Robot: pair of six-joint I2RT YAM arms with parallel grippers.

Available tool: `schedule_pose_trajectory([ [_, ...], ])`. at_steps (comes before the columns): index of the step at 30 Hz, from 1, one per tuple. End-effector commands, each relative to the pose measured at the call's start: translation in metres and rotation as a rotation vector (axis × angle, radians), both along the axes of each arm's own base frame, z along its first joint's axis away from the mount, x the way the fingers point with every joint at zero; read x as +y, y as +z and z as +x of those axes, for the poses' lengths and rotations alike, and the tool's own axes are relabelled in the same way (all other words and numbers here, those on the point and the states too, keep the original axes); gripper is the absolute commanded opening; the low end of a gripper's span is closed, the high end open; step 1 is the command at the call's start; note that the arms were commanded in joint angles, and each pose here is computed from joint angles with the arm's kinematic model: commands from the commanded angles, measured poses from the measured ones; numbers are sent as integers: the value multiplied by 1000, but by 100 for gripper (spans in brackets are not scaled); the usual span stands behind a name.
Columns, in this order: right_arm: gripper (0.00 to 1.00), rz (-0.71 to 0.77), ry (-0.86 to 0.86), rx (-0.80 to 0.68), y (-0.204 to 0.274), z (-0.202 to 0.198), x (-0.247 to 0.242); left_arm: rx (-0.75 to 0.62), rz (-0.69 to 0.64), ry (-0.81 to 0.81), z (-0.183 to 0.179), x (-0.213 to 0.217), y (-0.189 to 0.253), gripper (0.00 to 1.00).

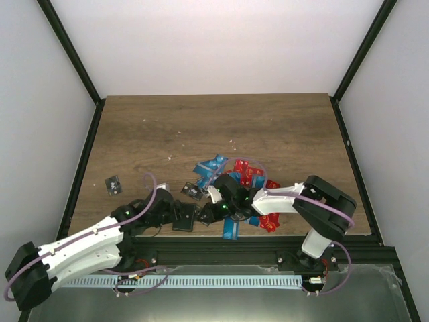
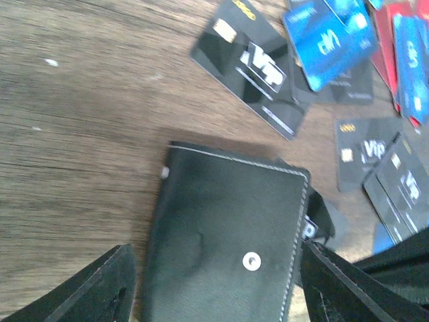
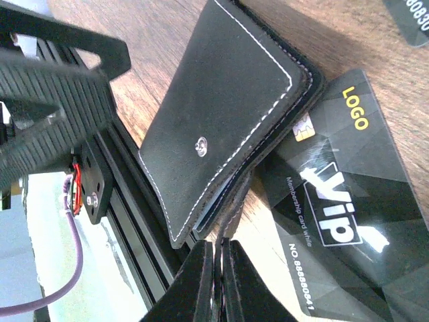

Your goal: Put the credit cards into the card holder

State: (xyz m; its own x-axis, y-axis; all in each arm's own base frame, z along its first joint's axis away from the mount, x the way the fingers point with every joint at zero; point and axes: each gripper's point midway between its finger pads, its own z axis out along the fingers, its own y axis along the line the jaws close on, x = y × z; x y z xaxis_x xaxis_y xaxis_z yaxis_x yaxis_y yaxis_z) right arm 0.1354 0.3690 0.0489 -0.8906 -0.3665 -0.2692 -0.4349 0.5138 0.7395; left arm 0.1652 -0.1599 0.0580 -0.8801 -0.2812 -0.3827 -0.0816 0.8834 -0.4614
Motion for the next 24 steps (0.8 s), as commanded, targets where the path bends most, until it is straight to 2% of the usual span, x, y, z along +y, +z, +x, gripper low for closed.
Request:
schedule_pose_trajectory([
  [1, 1, 12, -34, -27, 16, 2, -3, -40, 28, -108, -4, -22, 14, 70],
  [6, 1, 60, -59, -71, 41, 5, -6, -59, 81, -206, -11, -43, 16, 75],
  [11, 1, 60, -51, -98, 48, 6, -6, -74, 97, -203, -8, -49, 16, 75],
  [24, 1, 40, -46, -96, 39, 5, -8, -102, 78, -168, -6, -42, 22, 63],
])
